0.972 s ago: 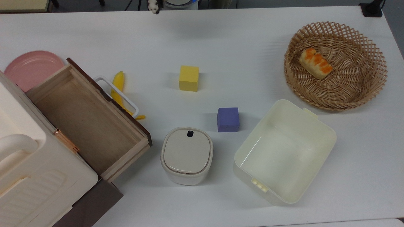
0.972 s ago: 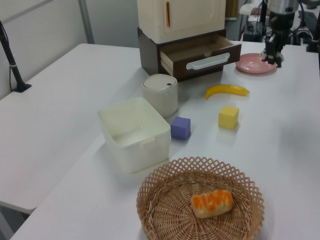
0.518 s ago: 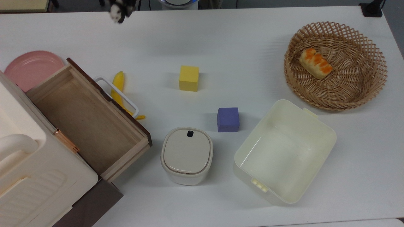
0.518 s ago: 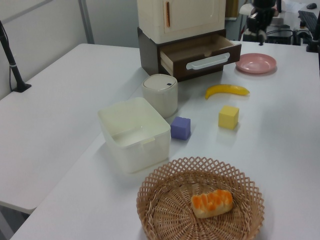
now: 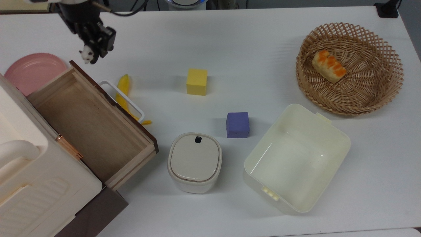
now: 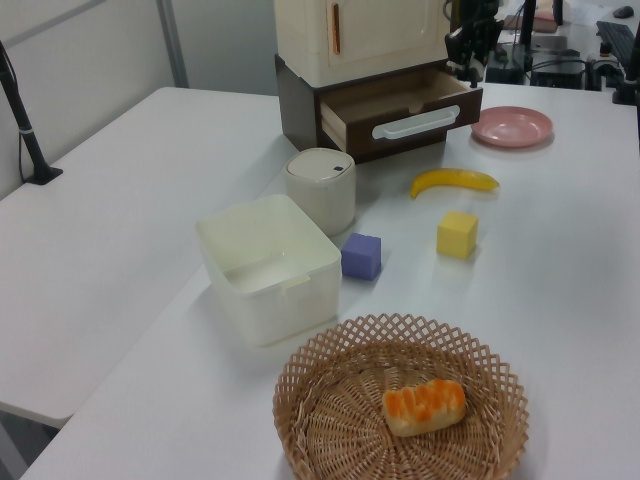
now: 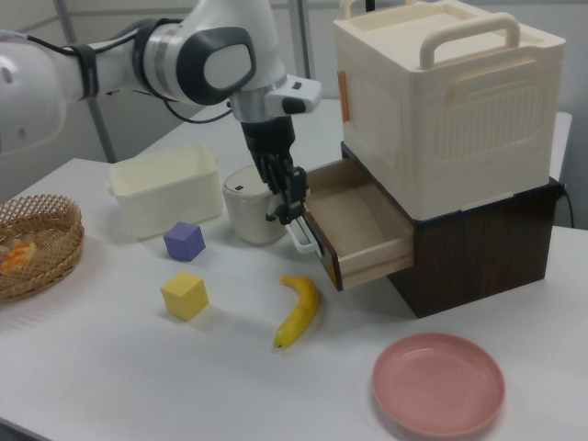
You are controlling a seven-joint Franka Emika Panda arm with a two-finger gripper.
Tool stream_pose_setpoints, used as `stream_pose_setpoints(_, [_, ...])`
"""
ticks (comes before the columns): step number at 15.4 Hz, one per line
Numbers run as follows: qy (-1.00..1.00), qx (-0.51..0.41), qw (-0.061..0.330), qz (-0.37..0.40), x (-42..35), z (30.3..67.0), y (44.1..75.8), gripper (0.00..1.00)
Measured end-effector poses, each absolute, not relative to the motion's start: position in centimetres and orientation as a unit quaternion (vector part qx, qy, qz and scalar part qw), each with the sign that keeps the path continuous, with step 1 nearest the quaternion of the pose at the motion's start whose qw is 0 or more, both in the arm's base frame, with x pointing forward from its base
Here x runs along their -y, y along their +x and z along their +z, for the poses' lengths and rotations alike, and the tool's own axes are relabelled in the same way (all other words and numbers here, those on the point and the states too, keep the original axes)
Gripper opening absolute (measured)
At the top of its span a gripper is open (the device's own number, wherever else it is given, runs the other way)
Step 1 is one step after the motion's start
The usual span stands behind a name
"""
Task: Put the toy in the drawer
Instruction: 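Lower the panda toy into the open drawer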
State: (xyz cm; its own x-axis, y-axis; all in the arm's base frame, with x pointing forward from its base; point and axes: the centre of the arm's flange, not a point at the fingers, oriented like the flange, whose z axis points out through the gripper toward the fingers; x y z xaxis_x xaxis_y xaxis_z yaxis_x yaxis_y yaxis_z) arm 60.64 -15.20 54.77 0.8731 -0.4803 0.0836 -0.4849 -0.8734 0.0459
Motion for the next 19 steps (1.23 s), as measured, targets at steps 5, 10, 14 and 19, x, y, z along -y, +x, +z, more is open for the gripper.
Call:
stream_pose_setpoints(5, [0.955,0.286,0.043,0.063,17.9,53.5,64.0,0.39])
stream_pose_setpoints(10, [0.94,0.324,0.045,0.094,18.9,52.8,65.9,0.39])
stream_pose_setpoints(14, [0.93,0.344,0.042,0.125,19.1,51.4,67.5,0.39])
stream_pose_setpoints(19, [0.929,0.343,0.046,0.127,19.3,48.4,68.9,0.42])
